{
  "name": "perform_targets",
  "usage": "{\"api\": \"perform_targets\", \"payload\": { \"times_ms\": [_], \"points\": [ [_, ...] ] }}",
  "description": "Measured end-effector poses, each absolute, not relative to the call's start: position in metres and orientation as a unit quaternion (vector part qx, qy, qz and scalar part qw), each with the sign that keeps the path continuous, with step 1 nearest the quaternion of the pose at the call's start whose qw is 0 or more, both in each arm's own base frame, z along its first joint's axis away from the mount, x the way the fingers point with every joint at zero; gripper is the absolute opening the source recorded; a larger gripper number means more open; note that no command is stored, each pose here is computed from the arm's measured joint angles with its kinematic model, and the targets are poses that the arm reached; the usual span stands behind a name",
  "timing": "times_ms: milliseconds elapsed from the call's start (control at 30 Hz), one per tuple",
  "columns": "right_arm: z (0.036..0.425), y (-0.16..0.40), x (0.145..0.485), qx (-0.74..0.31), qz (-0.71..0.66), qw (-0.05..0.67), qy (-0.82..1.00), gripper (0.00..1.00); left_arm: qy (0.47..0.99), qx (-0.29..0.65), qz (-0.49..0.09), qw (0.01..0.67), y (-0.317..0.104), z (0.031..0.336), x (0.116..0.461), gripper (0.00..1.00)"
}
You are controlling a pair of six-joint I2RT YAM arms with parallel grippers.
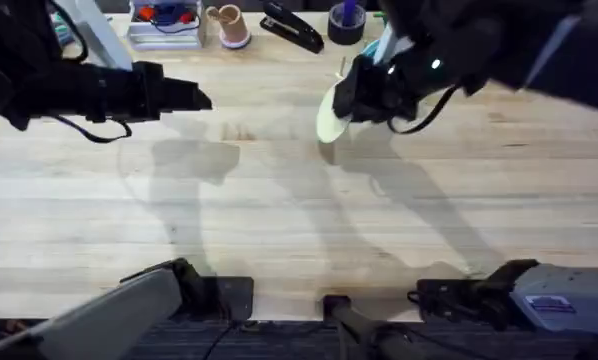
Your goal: Pick up the plates from the table one by one and place each into a slot on the dish rack.
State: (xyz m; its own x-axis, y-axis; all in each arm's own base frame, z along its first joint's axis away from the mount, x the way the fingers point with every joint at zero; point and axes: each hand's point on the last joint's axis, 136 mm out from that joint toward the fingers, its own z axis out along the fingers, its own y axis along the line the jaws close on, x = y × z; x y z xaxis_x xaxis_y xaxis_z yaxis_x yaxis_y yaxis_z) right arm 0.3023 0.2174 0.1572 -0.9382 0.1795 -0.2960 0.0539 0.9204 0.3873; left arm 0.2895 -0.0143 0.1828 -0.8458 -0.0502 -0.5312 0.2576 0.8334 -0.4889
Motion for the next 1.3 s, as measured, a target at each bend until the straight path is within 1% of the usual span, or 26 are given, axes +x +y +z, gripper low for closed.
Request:
{"api": "perform_targets", "payload": {
  "times_ms": [200,400,767,800,867,900,933,1000,1033,1067,1300],
  "points": [
    [0.198,0.193,0.306,0.06,0.13,0.19,0.971,0.032,0.928,0.102,-0.233,0.27,-0.032,0.201,0.285,0.04],
    [0.237,0.176,0.309,0.065,0.097,0.222,0.968,0.031,0.933,0.149,-0.195,0.264,-0.051,0.214,0.283,0.04],
    [0.287,0.145,0.303,0.086,0.047,0.258,0.961,0.03,0.943,0.158,-0.126,0.263,-0.064,0.234,0.286,0.047],
    [0.29,0.144,0.303,0.088,0.046,0.262,0.96,0.031,0.944,0.16,-0.122,0.262,-0.065,0.234,0.286,0.107],
    [0.295,0.143,0.304,0.091,0.046,0.269,0.958,0.031,0.944,0.162,-0.12,0.26,-0.068,0.233,0.285,0.327],
    [0.296,0.142,0.304,0.094,0.046,0.27,0.957,0.031,0.945,0.162,-0.118,0.26,-0.068,0.233,0.285,0.465],
    [0.297,0.142,0.304,0.098,0.045,0.271,0.956,0.031,0.945,0.161,-0.115,0.259,-0.067,0.233,0.285,0.647],
    [0.297,0.14,0.304,0.105,0.044,0.27,0.956,0.031,0.947,0.156,-0.113,0.259,-0.066,0.233,0.285,0.942],
    [0.296,0.14,0.303,0.11,0.044,0.269,0.956,0.031,0.947,0.155,-0.111,0.259,-0.066,0.232,0.285,0.977],
    [0.296,0.138,0.302,0.115,0.042,0.268,0.956,0.031,0.947,0.154,-0.111,0.259,-0.066,0.232,0.285,0.989],
    [0.292,0.124,0.295,0.171,0.019,0.259,0.95,0.031,0.948,0.151,-0.106,0.259,-0.064,0.232,0.286,0.995]
  ]
}}
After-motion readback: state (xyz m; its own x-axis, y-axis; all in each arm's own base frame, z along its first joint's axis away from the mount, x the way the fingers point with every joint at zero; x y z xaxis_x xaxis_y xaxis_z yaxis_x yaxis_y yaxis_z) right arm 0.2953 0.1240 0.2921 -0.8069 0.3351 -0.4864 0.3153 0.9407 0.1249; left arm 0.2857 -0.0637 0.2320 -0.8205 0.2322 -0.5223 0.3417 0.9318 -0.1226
